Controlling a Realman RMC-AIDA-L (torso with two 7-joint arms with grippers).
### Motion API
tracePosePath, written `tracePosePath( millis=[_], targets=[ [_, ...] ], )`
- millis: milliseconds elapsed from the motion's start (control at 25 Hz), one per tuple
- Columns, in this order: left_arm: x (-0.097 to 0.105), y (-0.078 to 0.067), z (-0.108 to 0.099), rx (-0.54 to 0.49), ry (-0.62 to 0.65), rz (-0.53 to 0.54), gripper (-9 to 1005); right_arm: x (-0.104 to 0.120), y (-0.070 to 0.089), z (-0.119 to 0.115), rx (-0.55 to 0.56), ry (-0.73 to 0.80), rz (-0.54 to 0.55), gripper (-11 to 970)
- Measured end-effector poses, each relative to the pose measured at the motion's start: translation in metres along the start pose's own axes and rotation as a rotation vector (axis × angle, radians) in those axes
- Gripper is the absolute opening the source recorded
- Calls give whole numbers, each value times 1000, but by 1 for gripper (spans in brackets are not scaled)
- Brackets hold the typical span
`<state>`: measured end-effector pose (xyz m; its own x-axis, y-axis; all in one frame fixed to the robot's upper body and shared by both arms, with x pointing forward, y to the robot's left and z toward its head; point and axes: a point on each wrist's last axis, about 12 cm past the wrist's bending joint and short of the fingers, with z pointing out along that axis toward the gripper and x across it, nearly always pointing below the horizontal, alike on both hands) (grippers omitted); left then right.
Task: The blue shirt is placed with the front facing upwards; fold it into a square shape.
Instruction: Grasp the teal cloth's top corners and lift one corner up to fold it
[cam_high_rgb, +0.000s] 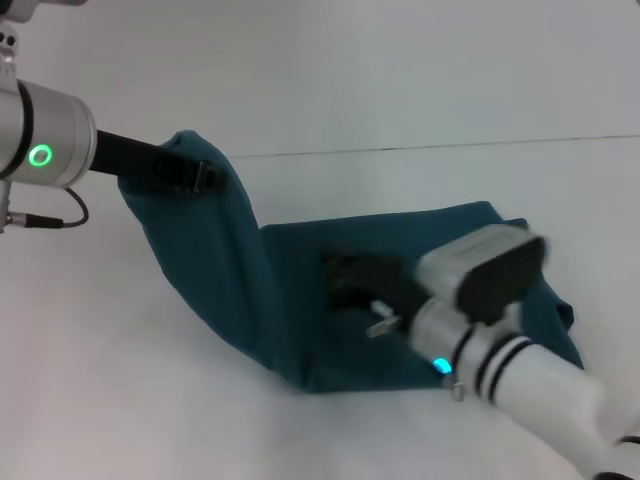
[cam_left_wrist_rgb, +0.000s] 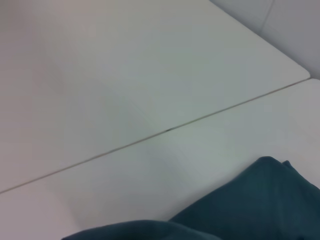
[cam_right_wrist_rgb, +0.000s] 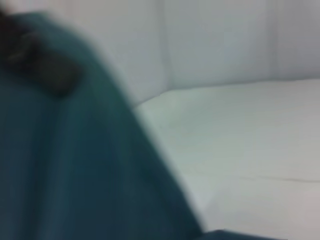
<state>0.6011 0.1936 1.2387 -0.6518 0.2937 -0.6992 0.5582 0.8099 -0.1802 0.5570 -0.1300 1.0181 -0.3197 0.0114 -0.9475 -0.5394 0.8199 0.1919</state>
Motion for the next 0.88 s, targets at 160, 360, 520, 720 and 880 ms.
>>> tracePosePath(
  millis=[160,360,520,720,880],
  targets=[
    [-3,0,-5,-4,-13,6,122,1,-16,-5,74,-18,30,17],
    [-7,-5,-12,5,-26,25,122,-5,-8,10,61,33,21,17],
    [-9,-8,-16,6,-30,36,121,-11,14,27,-9,108,-14,17],
    [-11,-11,-18,9,-32,45,121,-18,42,41,-93,166,-48,18],
    [-12,-14,-19,27,-41,50,121,-20,56,42,-135,172,-50,18]
  ],
)
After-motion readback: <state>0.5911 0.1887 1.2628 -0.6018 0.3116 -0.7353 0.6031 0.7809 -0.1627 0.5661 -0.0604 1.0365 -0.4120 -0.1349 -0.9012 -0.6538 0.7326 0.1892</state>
